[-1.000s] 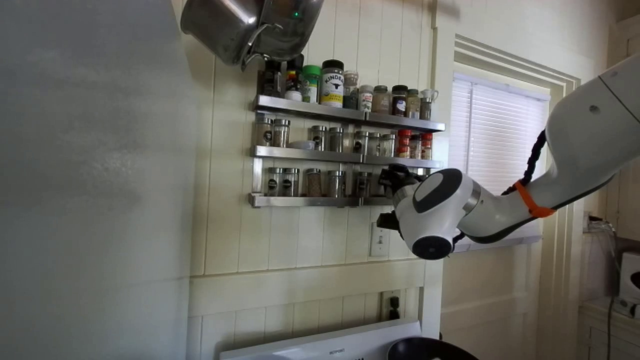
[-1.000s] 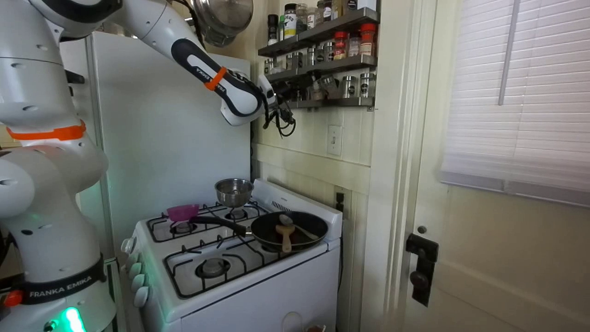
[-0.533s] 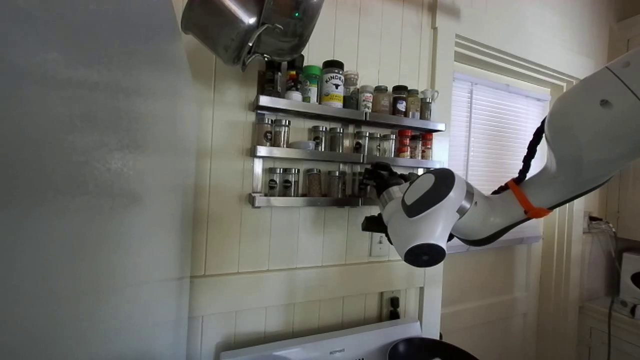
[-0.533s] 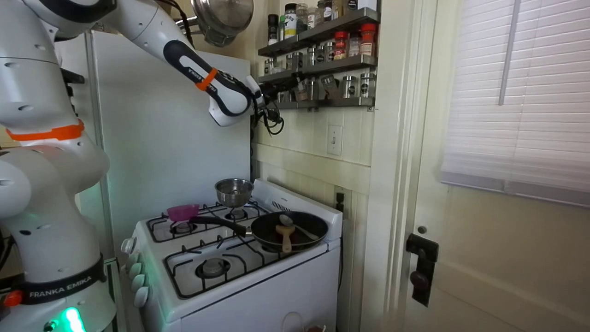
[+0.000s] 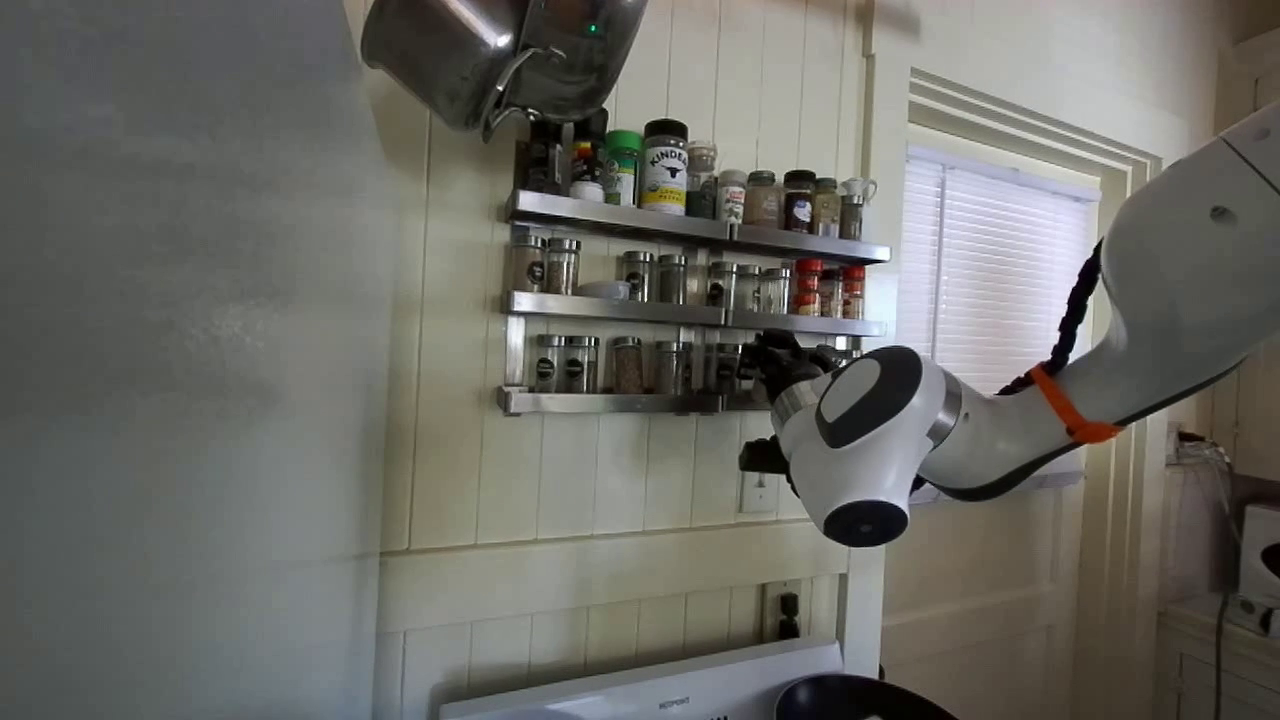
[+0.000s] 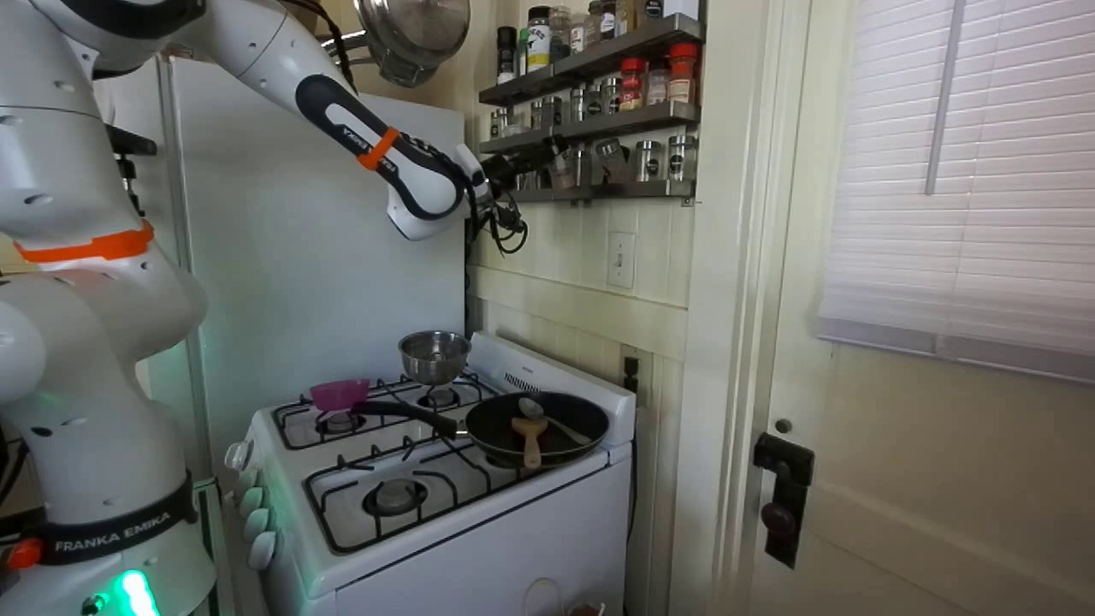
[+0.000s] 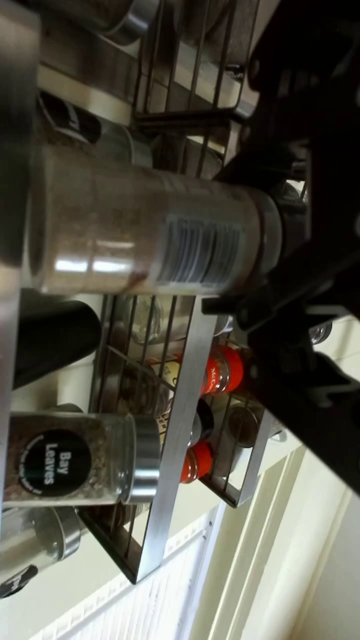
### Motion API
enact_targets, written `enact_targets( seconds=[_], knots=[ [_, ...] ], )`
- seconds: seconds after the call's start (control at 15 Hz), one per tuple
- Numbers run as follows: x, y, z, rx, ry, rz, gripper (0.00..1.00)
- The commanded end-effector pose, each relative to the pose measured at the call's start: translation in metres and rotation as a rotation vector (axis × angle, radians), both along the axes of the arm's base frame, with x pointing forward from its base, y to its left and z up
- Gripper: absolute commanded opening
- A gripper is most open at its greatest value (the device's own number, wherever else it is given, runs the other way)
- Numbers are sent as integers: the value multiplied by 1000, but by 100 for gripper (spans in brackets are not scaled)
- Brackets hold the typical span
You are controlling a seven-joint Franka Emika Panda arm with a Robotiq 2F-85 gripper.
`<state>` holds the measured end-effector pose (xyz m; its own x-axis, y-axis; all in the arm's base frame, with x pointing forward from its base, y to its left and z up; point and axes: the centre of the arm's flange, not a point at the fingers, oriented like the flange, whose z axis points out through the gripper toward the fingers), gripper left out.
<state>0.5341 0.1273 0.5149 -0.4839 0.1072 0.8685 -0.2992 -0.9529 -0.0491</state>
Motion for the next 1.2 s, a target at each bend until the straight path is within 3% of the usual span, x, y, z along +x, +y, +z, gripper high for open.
enact_targets(
  seconds=[0.0, 0.53, 1.0, 1.13],
  knots=[
    [-2, -15, -21, -8, 34, 43, 25],
    [-24, 12, -29, -114, 38, 46, 25],
    [-41, 34, -57, -119, 113, 101, 25],
    [-42, 31, -57, -138, 71, 92, 25]
  ],
)
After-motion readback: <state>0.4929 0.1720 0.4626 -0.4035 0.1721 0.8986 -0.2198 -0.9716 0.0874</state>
